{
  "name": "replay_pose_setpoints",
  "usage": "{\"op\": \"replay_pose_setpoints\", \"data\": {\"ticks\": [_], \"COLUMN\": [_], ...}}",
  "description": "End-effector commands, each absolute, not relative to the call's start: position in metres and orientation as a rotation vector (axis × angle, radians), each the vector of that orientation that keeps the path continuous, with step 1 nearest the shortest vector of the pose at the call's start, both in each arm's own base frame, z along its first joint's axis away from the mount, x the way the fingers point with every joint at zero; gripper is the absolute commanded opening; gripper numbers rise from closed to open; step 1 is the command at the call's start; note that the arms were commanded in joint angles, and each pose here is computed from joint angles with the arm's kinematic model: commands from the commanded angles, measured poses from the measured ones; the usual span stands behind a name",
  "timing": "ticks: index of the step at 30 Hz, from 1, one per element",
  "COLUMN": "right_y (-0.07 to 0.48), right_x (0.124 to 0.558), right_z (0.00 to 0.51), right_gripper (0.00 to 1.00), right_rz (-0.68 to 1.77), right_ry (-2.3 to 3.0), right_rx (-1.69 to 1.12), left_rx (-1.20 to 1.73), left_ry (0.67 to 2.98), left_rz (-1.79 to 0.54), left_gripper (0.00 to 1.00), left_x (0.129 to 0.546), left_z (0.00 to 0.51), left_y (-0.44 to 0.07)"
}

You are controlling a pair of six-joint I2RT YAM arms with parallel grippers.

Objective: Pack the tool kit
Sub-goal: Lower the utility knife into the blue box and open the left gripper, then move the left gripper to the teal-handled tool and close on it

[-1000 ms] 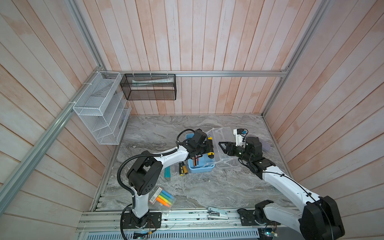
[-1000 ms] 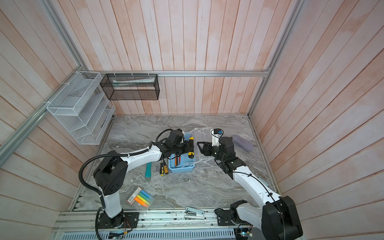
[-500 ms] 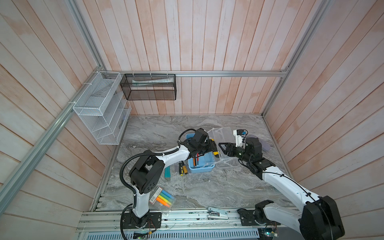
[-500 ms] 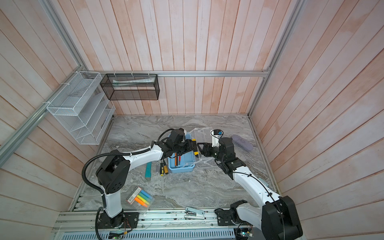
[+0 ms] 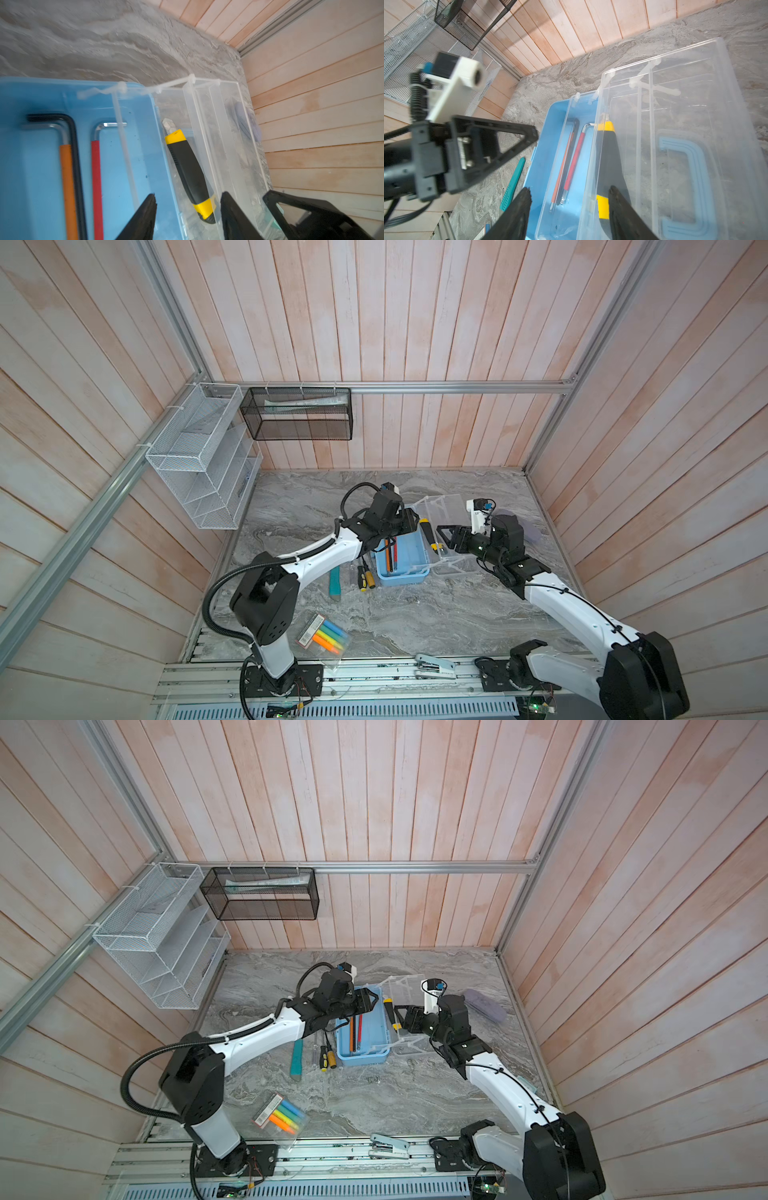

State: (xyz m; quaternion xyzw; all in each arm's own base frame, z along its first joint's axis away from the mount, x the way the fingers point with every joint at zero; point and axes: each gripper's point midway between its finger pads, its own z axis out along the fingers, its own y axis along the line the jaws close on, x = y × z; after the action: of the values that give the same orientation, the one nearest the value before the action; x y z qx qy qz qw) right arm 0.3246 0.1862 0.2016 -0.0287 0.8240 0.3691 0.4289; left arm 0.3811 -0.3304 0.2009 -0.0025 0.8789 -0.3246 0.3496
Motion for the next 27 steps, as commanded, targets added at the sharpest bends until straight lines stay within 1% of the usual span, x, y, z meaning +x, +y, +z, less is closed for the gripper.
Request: {"op": "replay_pose_setpoints", "data": {"ticks": [1, 5, 9, 17, 27], "right_y": [0.189, 0.195, 0.208, 0.224, 0.237], "right_x": [0.323, 0.321, 0.320, 0.320, 0.317], "right_z": [0.221, 0.221, 0.215, 0.202, 0.191], "right_gripper": [0.63, 0.64, 0.64, 0.62, 0.60], "right_rz": [0.943, 0.960, 0.975, 0.993, 0.990], "right_ry": [2.012, 2.014, 2.042, 2.090, 2.140], "right_rx": [-0.111, -0.125, -0.161, -0.190, -0.205], "left_rx": [0.009, -0.024, -0.066, -0.159, -0.243], "left_ry": [2.318, 2.389, 2.462, 2.577, 2.647], "left_rz": [-0.516, -0.245, -0.120, -0.022, -0.025], "left_gripper": [0.57, 0.59, 0.60, 0.60, 0.60], "left_x": [0.372, 0.351, 0.327, 0.297, 0.291], "left_z": [0.187, 0.166, 0.143, 0.095, 0.063], "left_y": [-0.276, -0.223, -0.187, -0.144, -0.123]}}
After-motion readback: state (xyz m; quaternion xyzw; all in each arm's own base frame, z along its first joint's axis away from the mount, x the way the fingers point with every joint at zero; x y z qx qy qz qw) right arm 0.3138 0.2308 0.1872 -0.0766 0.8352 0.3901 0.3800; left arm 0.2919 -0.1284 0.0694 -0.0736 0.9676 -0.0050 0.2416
